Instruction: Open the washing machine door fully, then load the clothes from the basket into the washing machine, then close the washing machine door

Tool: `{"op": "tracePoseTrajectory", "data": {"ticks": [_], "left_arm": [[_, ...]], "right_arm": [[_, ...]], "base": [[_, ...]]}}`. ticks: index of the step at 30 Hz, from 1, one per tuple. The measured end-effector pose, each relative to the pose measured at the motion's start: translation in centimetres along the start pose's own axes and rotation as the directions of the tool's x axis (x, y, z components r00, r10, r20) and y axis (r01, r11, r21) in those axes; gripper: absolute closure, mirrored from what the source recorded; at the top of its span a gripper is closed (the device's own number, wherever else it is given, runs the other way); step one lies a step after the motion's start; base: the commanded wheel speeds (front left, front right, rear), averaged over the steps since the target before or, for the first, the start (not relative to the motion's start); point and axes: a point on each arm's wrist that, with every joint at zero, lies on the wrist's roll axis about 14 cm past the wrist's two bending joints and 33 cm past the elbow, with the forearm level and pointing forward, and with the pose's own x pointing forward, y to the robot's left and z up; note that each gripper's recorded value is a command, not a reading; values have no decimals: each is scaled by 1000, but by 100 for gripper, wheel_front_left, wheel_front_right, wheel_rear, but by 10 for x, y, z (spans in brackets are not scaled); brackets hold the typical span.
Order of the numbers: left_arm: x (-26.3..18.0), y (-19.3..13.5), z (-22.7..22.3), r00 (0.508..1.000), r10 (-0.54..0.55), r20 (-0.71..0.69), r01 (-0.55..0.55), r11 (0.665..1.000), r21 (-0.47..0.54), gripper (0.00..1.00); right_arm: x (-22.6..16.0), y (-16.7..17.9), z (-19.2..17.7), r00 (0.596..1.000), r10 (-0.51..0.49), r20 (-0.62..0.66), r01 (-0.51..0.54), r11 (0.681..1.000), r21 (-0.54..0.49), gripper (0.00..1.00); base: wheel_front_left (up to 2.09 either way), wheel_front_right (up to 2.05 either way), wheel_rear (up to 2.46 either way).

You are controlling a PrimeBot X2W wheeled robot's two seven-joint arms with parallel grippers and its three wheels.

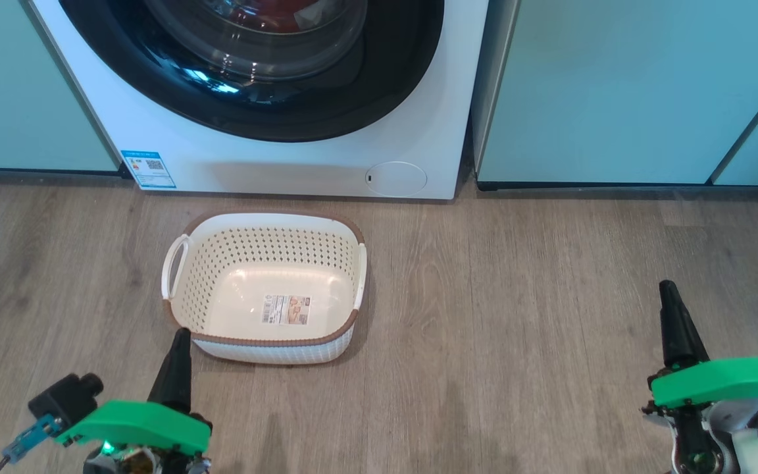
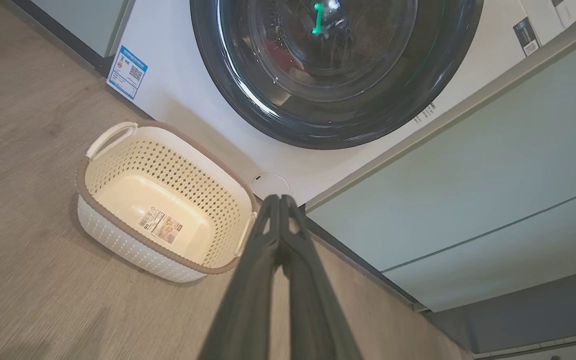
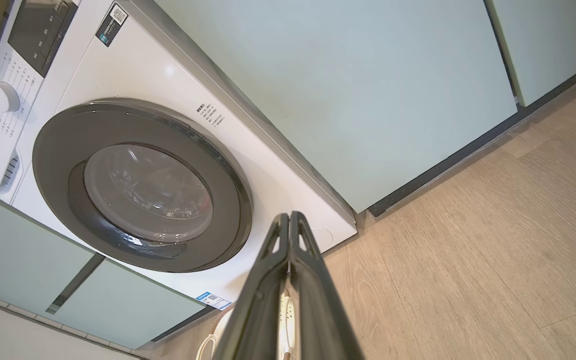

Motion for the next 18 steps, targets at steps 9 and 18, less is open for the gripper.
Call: {"op": "tracePoseTrajectory", "data": {"ticks": [9, 18], "left_arm": [[0, 2, 0, 1000, 9, -11, -10, 995, -101, 100], [2, 1, 3, 1000, 3, -13, -5, 982, -188, 100]], "right_arm": [[0, 0, -2, 1000, -3, -13, 5, 995, 99, 100], [0, 1, -3, 1000, -4, -20, 8, 982, 187, 100]], "base": [[0, 0, 0], [0, 0, 0]]}}
